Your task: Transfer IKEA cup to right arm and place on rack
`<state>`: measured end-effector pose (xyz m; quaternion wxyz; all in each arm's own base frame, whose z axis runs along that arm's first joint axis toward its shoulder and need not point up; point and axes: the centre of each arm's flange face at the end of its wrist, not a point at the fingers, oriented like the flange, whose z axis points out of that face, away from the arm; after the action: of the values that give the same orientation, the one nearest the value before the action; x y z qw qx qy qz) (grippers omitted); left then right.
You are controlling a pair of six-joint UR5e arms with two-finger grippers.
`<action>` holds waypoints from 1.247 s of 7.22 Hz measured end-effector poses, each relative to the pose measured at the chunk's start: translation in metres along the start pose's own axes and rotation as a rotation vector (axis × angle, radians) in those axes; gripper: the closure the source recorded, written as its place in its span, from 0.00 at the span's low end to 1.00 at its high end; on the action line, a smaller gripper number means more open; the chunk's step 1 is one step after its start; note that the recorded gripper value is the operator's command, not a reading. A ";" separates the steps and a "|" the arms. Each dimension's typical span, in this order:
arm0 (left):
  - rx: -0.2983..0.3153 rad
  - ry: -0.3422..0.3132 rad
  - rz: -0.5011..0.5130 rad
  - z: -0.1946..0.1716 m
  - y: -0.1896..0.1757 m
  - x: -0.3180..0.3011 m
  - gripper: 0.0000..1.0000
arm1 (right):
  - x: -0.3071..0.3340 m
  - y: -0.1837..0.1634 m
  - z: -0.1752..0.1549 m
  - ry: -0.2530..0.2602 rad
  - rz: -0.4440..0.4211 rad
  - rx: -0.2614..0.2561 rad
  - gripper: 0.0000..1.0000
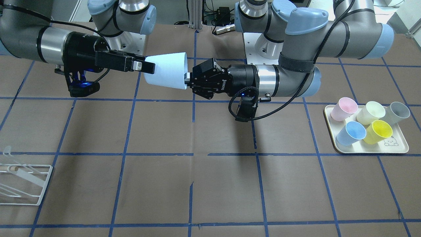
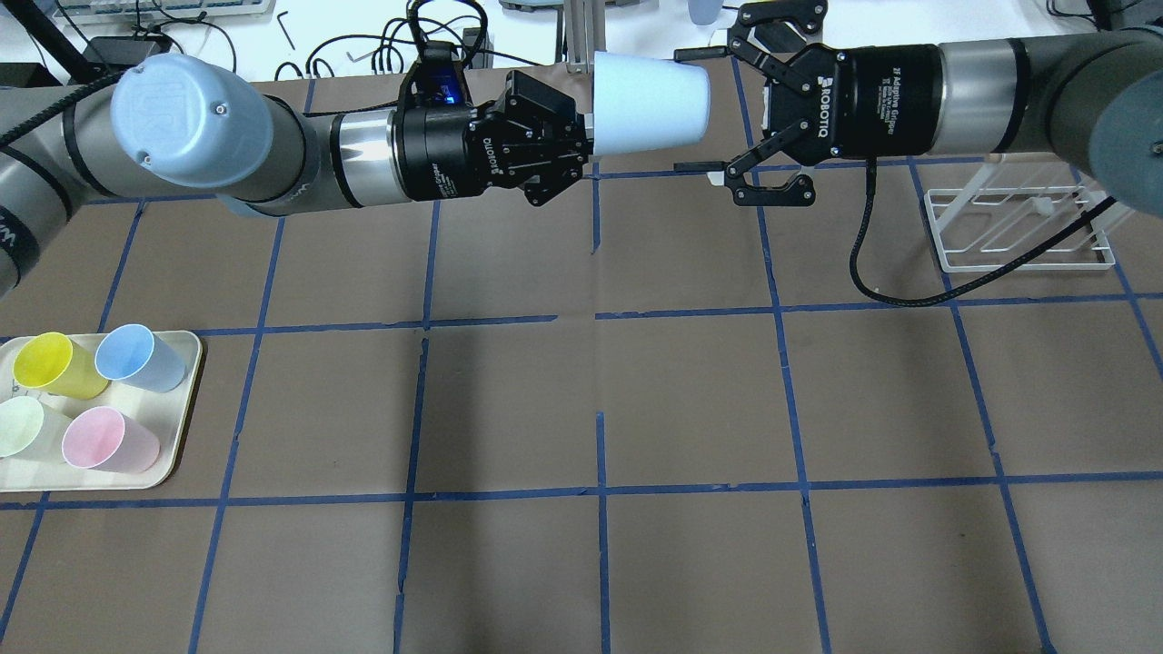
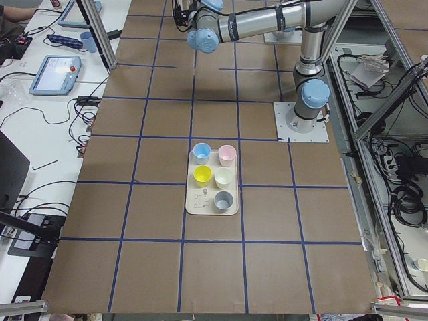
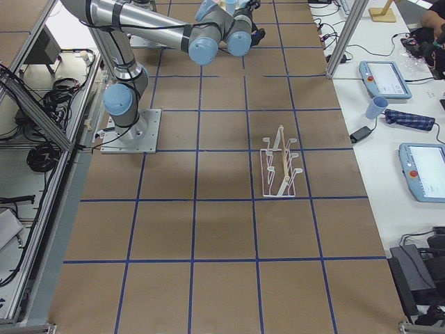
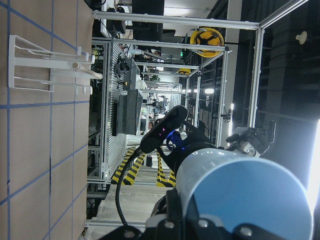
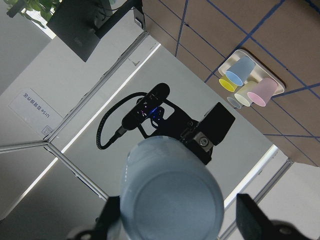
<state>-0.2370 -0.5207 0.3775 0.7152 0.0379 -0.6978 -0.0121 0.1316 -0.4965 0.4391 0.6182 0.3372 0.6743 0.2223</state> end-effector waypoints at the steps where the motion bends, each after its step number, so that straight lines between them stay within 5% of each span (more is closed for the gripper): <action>1: 0.000 0.000 -0.001 0.000 0.000 0.000 0.94 | -0.001 0.000 0.000 -0.001 -0.004 0.001 0.34; 3: 0.000 0.000 0.000 0.000 0.000 0.001 0.72 | -0.001 0.000 0.000 0.001 -0.012 0.002 0.37; 7: 0.002 -0.002 0.015 -0.004 -0.001 0.009 0.56 | -0.002 0.000 -0.001 0.008 -0.019 0.007 0.39; 9: 0.005 -0.007 0.017 -0.010 -0.002 0.010 0.56 | -0.003 0.000 -0.003 0.011 -0.029 0.012 0.47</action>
<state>-0.2265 -0.5226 0.3872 0.7128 0.0337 -0.7006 -0.0044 0.1282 -0.4986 0.4418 0.6155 0.3299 0.6839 0.2110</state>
